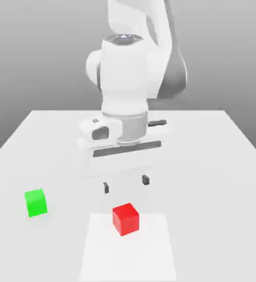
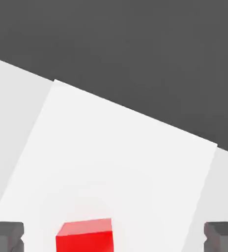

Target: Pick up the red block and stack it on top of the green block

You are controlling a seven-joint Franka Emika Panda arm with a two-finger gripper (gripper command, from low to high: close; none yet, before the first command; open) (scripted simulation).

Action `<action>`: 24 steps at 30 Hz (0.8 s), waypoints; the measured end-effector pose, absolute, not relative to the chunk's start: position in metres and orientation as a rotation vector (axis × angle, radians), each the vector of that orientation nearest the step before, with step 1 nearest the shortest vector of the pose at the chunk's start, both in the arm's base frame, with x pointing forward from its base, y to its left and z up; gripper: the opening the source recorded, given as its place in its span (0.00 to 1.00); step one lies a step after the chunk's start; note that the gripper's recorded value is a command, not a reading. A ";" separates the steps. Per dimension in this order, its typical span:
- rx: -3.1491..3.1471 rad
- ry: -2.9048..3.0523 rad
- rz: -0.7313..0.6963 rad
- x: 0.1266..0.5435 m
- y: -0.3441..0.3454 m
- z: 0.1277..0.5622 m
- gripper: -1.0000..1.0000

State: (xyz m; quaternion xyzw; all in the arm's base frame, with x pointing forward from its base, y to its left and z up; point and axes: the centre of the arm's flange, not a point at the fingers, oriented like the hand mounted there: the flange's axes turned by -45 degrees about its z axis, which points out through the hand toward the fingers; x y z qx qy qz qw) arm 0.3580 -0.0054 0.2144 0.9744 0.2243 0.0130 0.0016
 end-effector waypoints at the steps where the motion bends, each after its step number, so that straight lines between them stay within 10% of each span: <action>1: 3.056 0.720 0.020 0.354 -0.005 0.201 0.50; 6: 3.055 0.729 0.001 0.350 -0.006 0.153 0.50; 7: 3.055 0.729 0.000 0.349 -0.006 0.146 0.00; 24: 3.102 0.482 0.001 0.349 -0.050 0.216 0.00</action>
